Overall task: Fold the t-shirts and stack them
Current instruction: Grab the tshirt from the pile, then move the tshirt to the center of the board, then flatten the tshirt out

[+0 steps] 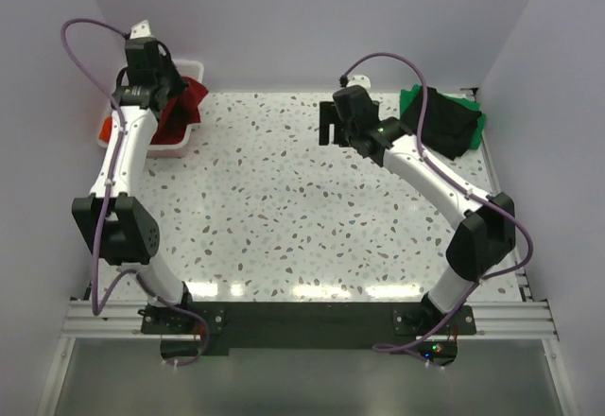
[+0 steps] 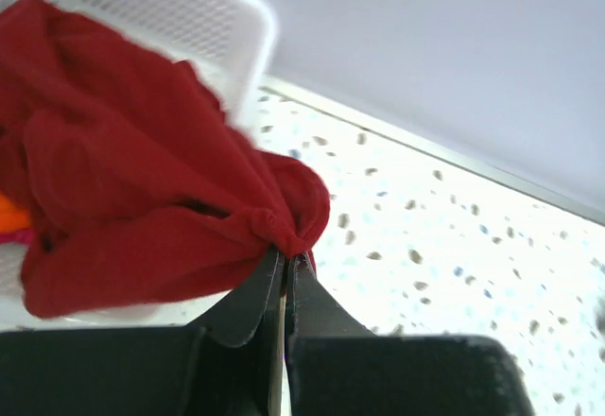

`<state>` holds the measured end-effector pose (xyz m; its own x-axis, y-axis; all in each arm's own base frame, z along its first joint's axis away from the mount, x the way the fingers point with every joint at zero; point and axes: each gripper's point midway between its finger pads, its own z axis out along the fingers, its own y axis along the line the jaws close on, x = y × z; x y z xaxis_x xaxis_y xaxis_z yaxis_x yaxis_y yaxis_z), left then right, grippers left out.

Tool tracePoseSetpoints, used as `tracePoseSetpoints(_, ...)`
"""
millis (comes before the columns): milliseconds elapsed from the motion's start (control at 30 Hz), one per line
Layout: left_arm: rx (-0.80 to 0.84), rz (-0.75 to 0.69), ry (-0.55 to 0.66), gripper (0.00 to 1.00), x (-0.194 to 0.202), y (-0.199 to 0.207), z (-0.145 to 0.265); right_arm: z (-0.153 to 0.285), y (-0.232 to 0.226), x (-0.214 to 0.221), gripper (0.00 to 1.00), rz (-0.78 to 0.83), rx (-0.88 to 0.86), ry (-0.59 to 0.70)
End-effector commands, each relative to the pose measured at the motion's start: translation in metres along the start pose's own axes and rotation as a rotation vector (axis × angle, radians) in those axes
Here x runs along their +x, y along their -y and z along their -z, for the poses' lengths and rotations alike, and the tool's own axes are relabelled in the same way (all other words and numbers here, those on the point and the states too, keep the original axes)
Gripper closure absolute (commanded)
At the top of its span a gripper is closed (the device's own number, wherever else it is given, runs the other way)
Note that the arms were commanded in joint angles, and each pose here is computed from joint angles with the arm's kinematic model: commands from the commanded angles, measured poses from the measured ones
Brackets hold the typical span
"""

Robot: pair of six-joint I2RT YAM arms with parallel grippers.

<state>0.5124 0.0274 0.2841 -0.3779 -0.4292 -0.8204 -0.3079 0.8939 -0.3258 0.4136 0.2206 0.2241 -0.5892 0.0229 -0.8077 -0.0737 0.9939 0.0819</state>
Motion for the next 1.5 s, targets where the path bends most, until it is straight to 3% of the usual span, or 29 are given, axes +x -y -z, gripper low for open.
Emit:
tracePoseSetpoints(0,0.250,-0.107,0.110,1.00,-0.027,0.088,0.065,0.040,0.036,-0.045,0.10,-0.108,0.151,0.146)
tracePoseSetpoints(267,0.592,-0.226,0.174,1.00,-0.035,0.211,0.166,0.078,0.079,-0.052,0.13,-0.267,0.317,0.234)
tracePoseSetpoints(467,0.837,-0.289,0.187,1.00,-0.016,0.272,0.242,0.111,0.107,-0.047,0.14,-0.373,0.373,0.318)
tracePoseSetpoints(800,1.324,-0.355,0.268,1.00,-0.004,0.326,0.382,0.129,0.123,-0.033,0.14,-0.383,0.396,0.318)
tracePoseSetpoints(933,1.479,-0.383,0.280,1.00,0.006,0.328,0.411,0.132,0.127,-0.030,0.14,-0.385,0.404,0.325)
tracePoseSetpoints(1000,1.452,-0.412,0.222,0.49,0.022,0.329,0.395,0.133,0.127,-0.031,0.13,-0.384,0.403,0.330)
tracePoseSetpoints(1033,1.433,-0.419,0.201,0.38,0.027,0.329,0.388,0.134,0.127,-0.032,0.13,-0.384,0.403,0.334)
tracePoseSetpoints(1100,1.341,-0.437,0.159,0.01,0.040,0.324,0.363,0.137,0.129,-0.034,0.13,-0.381,0.408,0.343)
tracePoseSetpoints(1333,0.922,-0.480,0.117,0.00,0.067,0.284,0.274,0.148,0.139,-0.043,0.13,-0.356,0.449,0.376)
tracePoseSetpoints(1467,0.645,-0.442,0.089,0.00,0.077,0.256,0.220,0.141,0.129,-0.040,0.13,-0.323,0.404,0.333)
